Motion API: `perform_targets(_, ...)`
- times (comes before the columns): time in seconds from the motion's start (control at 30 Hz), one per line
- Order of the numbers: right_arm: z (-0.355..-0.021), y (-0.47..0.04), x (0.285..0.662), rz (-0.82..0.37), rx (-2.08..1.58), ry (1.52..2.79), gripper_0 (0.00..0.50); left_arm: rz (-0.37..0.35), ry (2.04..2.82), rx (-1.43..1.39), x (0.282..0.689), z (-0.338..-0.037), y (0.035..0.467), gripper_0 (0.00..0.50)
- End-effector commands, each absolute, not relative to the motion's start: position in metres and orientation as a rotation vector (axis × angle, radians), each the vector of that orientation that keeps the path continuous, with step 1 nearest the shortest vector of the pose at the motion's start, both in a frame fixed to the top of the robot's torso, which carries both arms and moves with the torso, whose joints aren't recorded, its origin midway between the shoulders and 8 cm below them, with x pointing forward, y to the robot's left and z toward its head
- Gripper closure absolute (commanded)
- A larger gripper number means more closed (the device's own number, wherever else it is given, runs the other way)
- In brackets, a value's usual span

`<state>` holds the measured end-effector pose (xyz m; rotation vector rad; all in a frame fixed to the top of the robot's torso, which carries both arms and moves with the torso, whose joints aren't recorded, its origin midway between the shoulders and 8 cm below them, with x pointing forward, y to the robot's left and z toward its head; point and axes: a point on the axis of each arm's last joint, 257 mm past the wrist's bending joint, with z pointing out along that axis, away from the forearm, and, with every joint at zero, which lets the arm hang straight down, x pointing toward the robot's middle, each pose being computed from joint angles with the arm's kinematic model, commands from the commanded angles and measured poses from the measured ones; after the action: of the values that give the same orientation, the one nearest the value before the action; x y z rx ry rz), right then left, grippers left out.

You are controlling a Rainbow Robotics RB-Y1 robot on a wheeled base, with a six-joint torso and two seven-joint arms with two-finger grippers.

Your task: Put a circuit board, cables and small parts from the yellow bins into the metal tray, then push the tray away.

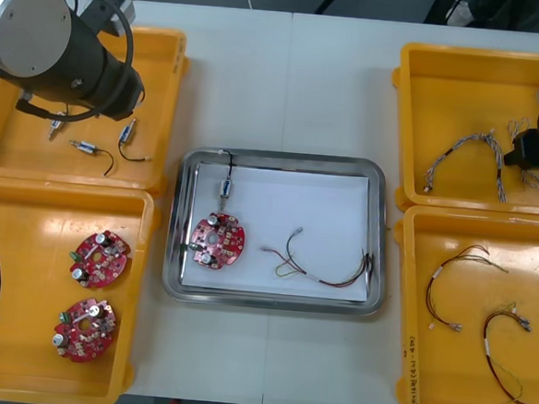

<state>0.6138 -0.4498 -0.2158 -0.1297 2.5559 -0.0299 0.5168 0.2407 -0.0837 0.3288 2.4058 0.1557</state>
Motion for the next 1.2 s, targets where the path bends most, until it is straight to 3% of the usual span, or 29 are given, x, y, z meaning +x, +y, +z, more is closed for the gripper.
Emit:
perform_targets(0.03, -0.239, -0.456, 0.598, -0.082, -0.213, 2.615, 0.0, 0.108, 2.414, 0.215, 0.509, -0.087, 0.228, 0.5)
perform_targets(0.17, -0.242, -0.455, 0.597, -0.076, -0.222, 2.617, 0.0, 0.103, 2.412, 0.195, 0.51, -0.087, 0.225, 0.5)
perform_targets(0.2, -0.244, -0.455, 0.595, -0.076, -0.223, 2.62, 0.071, 0.1, 2.411, 0.196, 0.51, -0.088, 0.224, 0.5)
perform_targets(0.23, -0.245, -0.455, 0.595, -0.076, -0.228, 2.622, 0.208, 0.097, 2.411, 0.19, 0.51, -0.087, 0.224, 0.498)
perform_targets(0.27, -0.246, -0.455, 0.594, -0.075, -0.23, 2.622, 0.304, 0.097, 2.411, 0.19, 0.51, -0.087, 0.224, 0.499)
perform_targets(0.3, -0.247, -0.454, 0.594, -0.066, -0.229, 2.622, 0.5, 0.096, 2.412, 0.19, 0.51, -0.088, 0.223, 0.498)
perform_targets(0.6, -0.239, -0.449, 0.598, -0.057, -0.258, 2.602, 0.5, 0.084, 2.405, 0.187, 0.509, -0.086, 0.219, 0.499)
perform_targets(0.83, -0.184, -0.452, 0.6, -0.078, -0.335, 2.57, 0.5, 0.079, 2.404, 0.183, 0.509, -0.086, 0.219, 0.499)
perform_targets(1.07, -0.139, -0.446, 0.569, -0.065, -0.431, 2.556, 0.5, 0.143, 2.428, 0.134, 0.505, -0.088, 0.237, 0.497)
perform_targets(1.2, -0.12, -0.435, 0.544, -0.06, -0.498, 2.555, 0.5, 0.135, 2.423, 0.137, 0.506, -0.085, 0.236, 0.497)
